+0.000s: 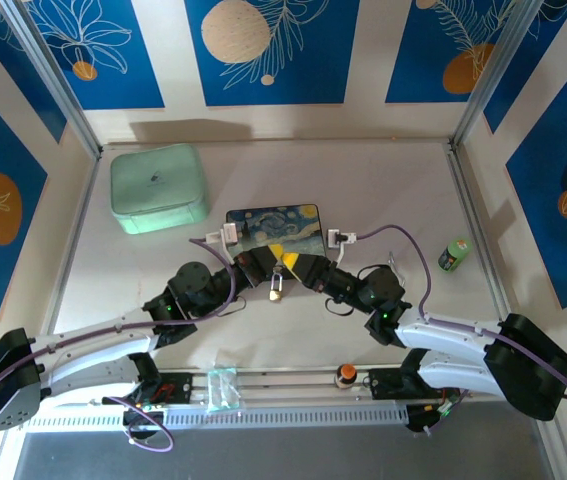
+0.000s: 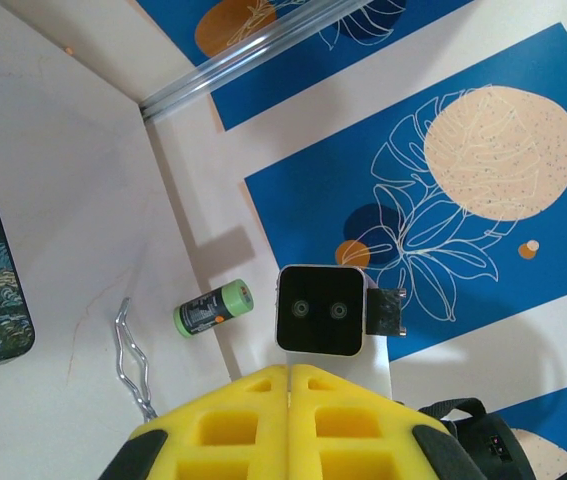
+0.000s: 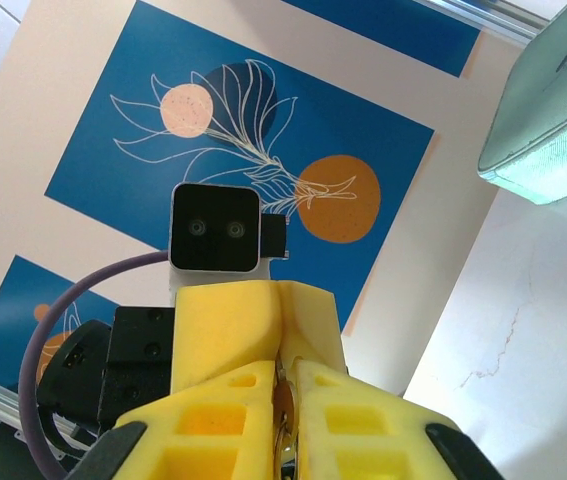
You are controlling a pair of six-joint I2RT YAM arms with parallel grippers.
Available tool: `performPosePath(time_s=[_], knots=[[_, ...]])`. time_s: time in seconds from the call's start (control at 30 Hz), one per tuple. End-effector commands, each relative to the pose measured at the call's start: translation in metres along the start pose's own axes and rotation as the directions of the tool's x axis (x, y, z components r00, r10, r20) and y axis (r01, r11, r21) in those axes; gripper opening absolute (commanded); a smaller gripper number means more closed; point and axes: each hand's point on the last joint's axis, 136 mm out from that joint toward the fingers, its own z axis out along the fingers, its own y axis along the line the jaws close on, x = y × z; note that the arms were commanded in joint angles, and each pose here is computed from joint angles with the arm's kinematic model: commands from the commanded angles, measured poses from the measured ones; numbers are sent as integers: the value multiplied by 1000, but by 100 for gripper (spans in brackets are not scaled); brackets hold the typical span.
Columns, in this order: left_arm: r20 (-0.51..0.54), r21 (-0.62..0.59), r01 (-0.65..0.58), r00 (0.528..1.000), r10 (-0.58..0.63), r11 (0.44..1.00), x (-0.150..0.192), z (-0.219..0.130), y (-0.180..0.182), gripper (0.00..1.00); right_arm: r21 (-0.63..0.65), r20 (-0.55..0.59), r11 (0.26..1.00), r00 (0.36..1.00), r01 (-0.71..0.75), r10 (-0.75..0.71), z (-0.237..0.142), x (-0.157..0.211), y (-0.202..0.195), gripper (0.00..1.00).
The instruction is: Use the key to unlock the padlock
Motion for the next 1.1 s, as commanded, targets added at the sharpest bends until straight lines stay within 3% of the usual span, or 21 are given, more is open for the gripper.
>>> performPosePath(time_s=[0.0, 0.13, 0.37, 0.47, 0.53, 0.67, 0.8, 0.93, 1.07], knots=[[13, 23, 9, 1000, -10, 1000, 0, -1, -5, 0, -19, 15, 1000, 1000, 6, -6, 1, -2, 6, 10], [14, 20, 10, 1000, -10, 1000, 0, -1, -4, 0, -18, 15, 1000, 1000, 6, -5, 0, -2, 5, 0], [26, 9, -10, 1000, 10, 1000, -2, -3, -1, 2, 0, 32, 1000, 999, 1, -1, -4, -3, 1, 0], [39, -38, -69, 997, 71, 997, -8, -10, 4, 54, 53, 38, 999, 999, -6, 4, -7, -4, -10, 0], [48, -106, -119, 991, 125, 987, -14, -21, 11, 70, 77, 40, 997, 999, -5, 2, -11, -6, -15, 0], [11, -224, -254, 965, 263, 941, -21, -41, 26, 80, 231, -24, 972, 999, -37, 44, -15, -5, -42, 0], [-208, -284, -416, 906, 368, 864, -1, -45, 43, 100, 329, -82, 944, 997, 27, 1, -23, -2, -53, 0], [-321, -353, -460, 878, 356, 815, 17, -54, 77, 99, 429, -64, 903, 998, 27, 1, -44, -7, -70, 0], [-371, -285, -480, 853, 367, 829, 43, -50, 99, 96, 522, -58, 853, 997, -7, 43, -63, -10, -91, 0]])
